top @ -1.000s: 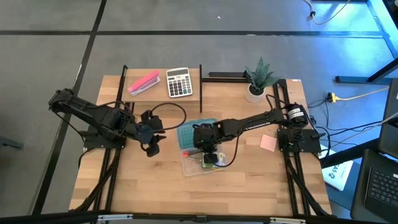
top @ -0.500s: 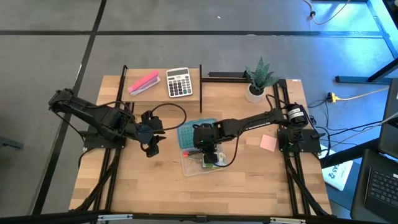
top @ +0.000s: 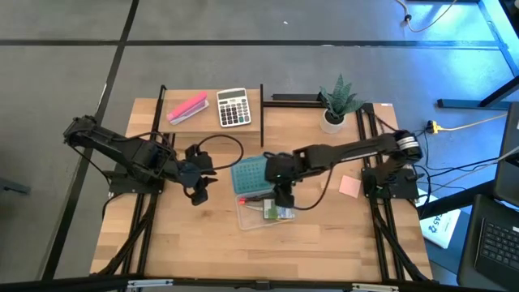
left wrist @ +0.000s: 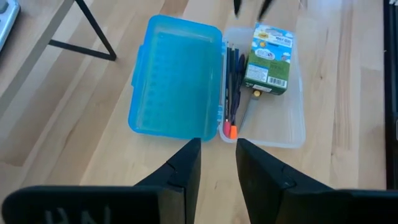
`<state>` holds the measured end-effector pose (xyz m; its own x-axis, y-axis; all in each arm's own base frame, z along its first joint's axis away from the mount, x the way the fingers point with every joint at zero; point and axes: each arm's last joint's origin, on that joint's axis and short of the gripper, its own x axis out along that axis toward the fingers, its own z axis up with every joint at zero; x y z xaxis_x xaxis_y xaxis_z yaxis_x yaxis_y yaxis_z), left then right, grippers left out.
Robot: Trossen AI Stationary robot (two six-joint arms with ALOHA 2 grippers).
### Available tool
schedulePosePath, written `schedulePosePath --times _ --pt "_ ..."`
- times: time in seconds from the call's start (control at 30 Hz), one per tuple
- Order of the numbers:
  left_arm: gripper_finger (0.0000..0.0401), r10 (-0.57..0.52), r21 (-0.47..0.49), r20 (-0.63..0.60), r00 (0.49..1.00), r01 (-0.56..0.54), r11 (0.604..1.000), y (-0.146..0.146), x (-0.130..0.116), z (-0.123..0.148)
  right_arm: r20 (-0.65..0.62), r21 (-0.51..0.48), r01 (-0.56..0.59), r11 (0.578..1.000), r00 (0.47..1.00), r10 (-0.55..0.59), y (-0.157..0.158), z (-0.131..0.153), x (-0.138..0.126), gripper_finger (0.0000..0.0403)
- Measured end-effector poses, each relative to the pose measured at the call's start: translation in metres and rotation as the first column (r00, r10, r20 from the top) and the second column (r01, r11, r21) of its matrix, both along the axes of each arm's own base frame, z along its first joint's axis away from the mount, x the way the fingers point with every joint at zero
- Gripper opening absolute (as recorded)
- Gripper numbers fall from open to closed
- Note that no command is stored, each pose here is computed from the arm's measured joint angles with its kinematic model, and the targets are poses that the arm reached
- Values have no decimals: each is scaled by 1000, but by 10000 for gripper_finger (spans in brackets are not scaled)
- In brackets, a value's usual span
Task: Pack school essentials
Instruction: Put the pink sticky note into the blue supply box
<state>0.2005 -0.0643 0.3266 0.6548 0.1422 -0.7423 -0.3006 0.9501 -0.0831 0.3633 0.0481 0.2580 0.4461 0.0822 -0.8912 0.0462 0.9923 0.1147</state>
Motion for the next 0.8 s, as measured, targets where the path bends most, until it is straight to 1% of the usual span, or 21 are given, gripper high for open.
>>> schedulePosePath --times 0.13,0.2,0.23,0.27,0.3,0.4,0.5,0.53,0.57,0.6,0.7,0.73,0.8 --pt "94 -3 -1 6 1000 3 1000 -1 3 -1 -50 -48 144 988 988 -146 -6 14 -24 133" --pt "94 -2 0 14 1000 2 1000 -2 5 -1 -88 -29 252 967 963 -253 -8 19 -36 133" --pt "94 -2 2 9 1000 2 1000 -2 5 -2 -115 -13 322 946 940 -322 -10 22 -41 133" --pt "94 -2 2 9 1000 2 1000 -2 5 -2 -144 -9 393 919 909 -390 -12 25 -48 133" --pt "94 -2 1 15 1000 2 1000 -2 6 -1 -180 -26 460 887 871 -457 -13 27 -56 133" --pt "94 0 2 20 1000 0 1000 -2 6 -1 -258 -137 624 769 727 -636 -18 33 -81 133" --pt "94 -1 2 24 1000 1 1000 -2 6 -1 -319 -270 708 653 574 -754 -22 38 -104 133" --pt "94 -1 2 24 1000 1 1000 -2 6 -1 -325 -309 723 618 530 -783 -23 39 -109 133" --pt "94 -1 2 25 1000 1 1000 -2 6 -1 -327 -330 734 594 501 -801 -24 39 -112 133" --pt "94 -1 3 26 1000 1 1000 -2 6 -1 -321 -323 743 587 497 -806 -24 37 -112 133" --pt "94 -1 3 26 1000 1 1000 -2 6 -1 -326 -288 746 600 513 -794 -24 23 -116 133" --pt "94 -1 3 26 1000 0 1000 -2 6 -1 -338 -298 745 597 502 -796 -24 16 -119 133" --pt "94 -1 3 27 1000 1 1000 -2 6 0 -382 -372 726 579 449 -808 -25 -3 -128 133"
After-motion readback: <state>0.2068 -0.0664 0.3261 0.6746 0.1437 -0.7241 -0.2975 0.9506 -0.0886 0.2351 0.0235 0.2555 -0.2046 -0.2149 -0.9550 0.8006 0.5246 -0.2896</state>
